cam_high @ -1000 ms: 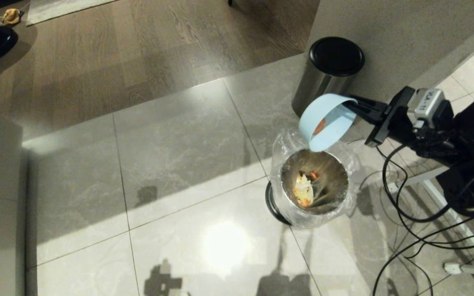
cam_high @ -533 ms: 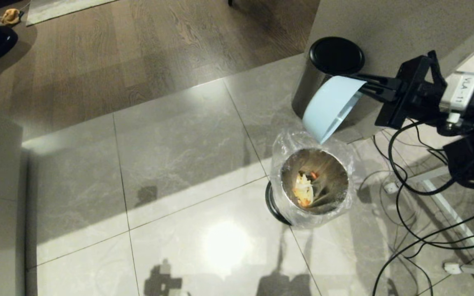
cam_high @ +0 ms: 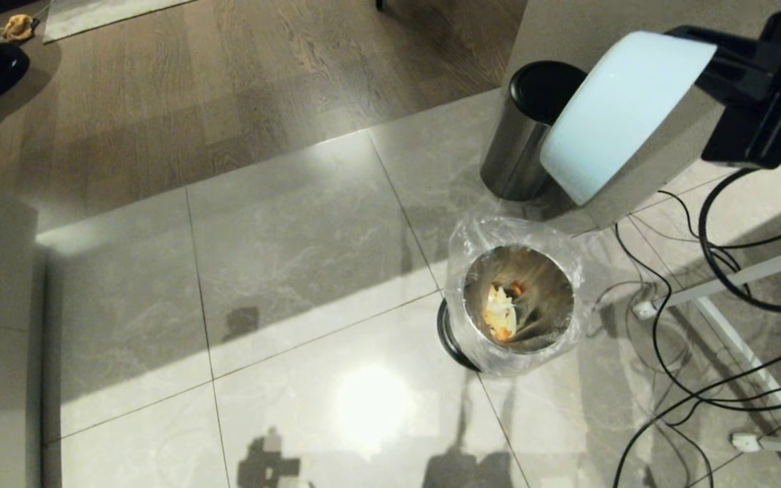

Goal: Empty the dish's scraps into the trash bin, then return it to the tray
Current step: Pour the leftover food from the bowl into the trash can, then put the bowl back to the table

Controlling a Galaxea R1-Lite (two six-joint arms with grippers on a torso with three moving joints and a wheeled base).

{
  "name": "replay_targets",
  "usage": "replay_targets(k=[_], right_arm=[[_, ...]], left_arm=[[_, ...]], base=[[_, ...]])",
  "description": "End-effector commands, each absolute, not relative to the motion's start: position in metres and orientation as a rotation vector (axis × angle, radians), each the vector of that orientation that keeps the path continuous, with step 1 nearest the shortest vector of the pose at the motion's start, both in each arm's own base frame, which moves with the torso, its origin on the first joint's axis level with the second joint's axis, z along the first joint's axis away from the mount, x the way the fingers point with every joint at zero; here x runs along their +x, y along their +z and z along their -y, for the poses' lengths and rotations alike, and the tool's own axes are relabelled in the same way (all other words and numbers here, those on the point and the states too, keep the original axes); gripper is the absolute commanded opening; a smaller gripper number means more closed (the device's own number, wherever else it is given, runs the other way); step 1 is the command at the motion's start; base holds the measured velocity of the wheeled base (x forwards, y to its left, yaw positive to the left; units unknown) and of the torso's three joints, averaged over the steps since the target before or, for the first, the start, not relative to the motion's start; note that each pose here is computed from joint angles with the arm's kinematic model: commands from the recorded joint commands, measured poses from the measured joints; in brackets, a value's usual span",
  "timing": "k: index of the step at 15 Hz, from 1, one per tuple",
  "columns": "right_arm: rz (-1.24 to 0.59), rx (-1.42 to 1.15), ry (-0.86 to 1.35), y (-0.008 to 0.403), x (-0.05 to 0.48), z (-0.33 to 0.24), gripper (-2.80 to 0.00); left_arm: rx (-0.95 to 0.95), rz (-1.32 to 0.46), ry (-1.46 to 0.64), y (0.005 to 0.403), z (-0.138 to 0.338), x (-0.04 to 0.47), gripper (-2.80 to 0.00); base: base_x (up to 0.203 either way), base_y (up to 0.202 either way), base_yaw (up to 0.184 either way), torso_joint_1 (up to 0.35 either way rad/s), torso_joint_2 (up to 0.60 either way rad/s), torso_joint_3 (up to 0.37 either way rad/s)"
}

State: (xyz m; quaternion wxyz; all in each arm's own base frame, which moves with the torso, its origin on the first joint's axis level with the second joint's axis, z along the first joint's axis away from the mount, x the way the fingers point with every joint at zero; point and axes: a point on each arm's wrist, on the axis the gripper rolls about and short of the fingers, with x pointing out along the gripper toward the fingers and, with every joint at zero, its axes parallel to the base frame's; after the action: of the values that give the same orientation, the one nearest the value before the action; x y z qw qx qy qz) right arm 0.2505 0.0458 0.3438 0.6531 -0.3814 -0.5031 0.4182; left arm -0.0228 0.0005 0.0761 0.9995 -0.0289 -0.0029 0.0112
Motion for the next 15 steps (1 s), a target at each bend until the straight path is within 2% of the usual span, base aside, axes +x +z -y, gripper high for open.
replay_targets(k=[1,3,5,8,15], right_arm=[[1.221,-0.898,0.907,0.361,0.233,-0.042,-2.8],[1.162,-0.892,0.882,0.356,0.244,-0.031,-2.8],[1.221,-0.896,0.856,0.383,0.238,-0.028,-2.8],[1.2,-0.879,0.832,0.388,0.248,-0.019,-2.8],[1.123,-0.831,0.856,0.37,0.255,-0.017,-2.8]], left_arm=[[-0.058,0.005,0.023,0.076,-0.001,-0.023,-2.8],[-0.058,0.005,0.021,0.076,-0.001,-0.023,-2.8],[-0.058,0.007,0.023,0.076,-0.001,-0.023,-2.8],[-0.058,0.005,0.023,0.076,-0.001,-0.023,-2.8],[-0.058,0.006,0.021,0.076,-0.001,-0.023,-2.8]], base=[[0.0,0.0,0.0,0.0,0.0,0.0],[0.0,0.0,0.0,0.0,0.0,0.0],[0.0,0.0,0.0,0.0,0.0,0.0],[0.0,0.0,0.0,0.0,0.0,0.0],[0.0,0.0,0.0,0.0,0.0,0.0]])
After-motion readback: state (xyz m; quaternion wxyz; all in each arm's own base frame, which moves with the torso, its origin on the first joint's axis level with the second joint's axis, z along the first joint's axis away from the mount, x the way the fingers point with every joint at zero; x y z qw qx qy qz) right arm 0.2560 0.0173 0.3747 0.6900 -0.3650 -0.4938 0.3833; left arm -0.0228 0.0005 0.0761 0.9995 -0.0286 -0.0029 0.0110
